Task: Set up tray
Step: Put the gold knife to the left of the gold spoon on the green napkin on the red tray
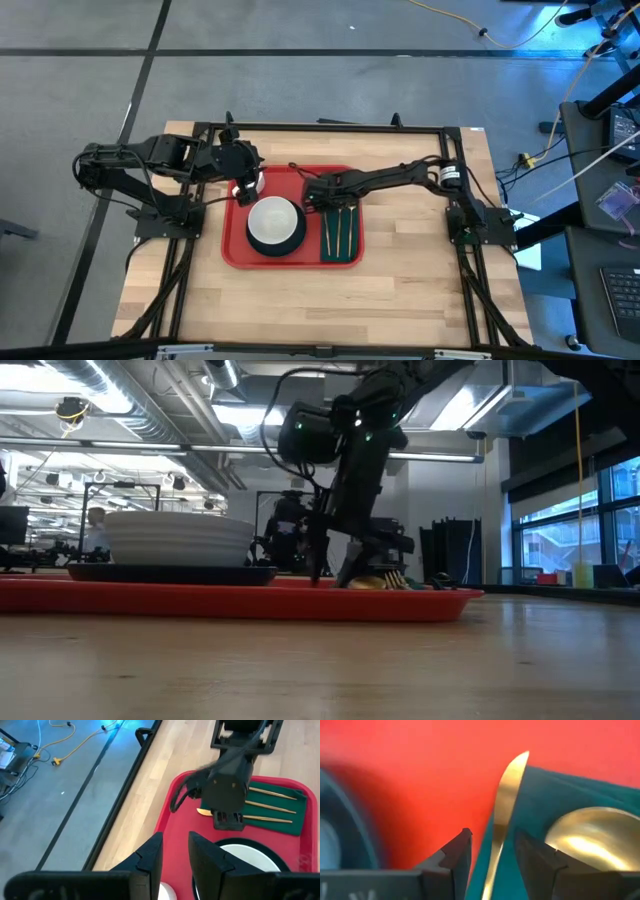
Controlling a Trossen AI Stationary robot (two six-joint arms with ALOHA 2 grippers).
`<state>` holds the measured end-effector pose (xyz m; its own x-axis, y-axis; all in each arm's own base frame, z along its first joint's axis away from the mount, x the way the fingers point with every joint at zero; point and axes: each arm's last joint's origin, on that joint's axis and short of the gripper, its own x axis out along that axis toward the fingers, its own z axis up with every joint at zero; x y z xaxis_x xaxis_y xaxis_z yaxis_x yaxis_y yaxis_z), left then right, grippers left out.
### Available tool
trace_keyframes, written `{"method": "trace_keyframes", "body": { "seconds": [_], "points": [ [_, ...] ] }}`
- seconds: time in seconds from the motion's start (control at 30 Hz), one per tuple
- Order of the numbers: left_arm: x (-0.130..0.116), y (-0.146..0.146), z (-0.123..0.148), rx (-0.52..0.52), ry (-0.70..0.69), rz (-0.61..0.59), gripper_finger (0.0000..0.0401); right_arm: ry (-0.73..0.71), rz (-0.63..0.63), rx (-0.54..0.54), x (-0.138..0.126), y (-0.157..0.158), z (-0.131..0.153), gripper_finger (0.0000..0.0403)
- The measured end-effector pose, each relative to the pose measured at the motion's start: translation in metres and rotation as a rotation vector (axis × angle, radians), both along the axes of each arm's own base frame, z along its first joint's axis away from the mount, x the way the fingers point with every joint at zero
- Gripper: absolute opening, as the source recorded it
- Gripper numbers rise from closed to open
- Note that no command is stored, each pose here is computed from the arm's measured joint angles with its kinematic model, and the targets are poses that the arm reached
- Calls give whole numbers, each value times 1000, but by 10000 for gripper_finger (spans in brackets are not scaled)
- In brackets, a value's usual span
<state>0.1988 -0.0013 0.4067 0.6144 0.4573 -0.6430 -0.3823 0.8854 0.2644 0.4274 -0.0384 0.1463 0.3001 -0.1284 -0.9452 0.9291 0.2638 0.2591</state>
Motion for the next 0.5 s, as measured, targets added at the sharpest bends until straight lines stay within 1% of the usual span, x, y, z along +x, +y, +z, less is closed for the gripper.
{"method": "trace_keyframes", "body": {
  "seconds": [0.27,0.37,0.5],
  "points": [
    [0,0,0,6,5,-7,86,-35,-1,-5,6,-1,-5,145],
    [0,0,0,9,8,-10,86,-45,-1,-5,7,-1,-6,128],
    [0,0,0,11,9,-12,86,-45,0,-5,7,0,-6,92]
  ]
}}
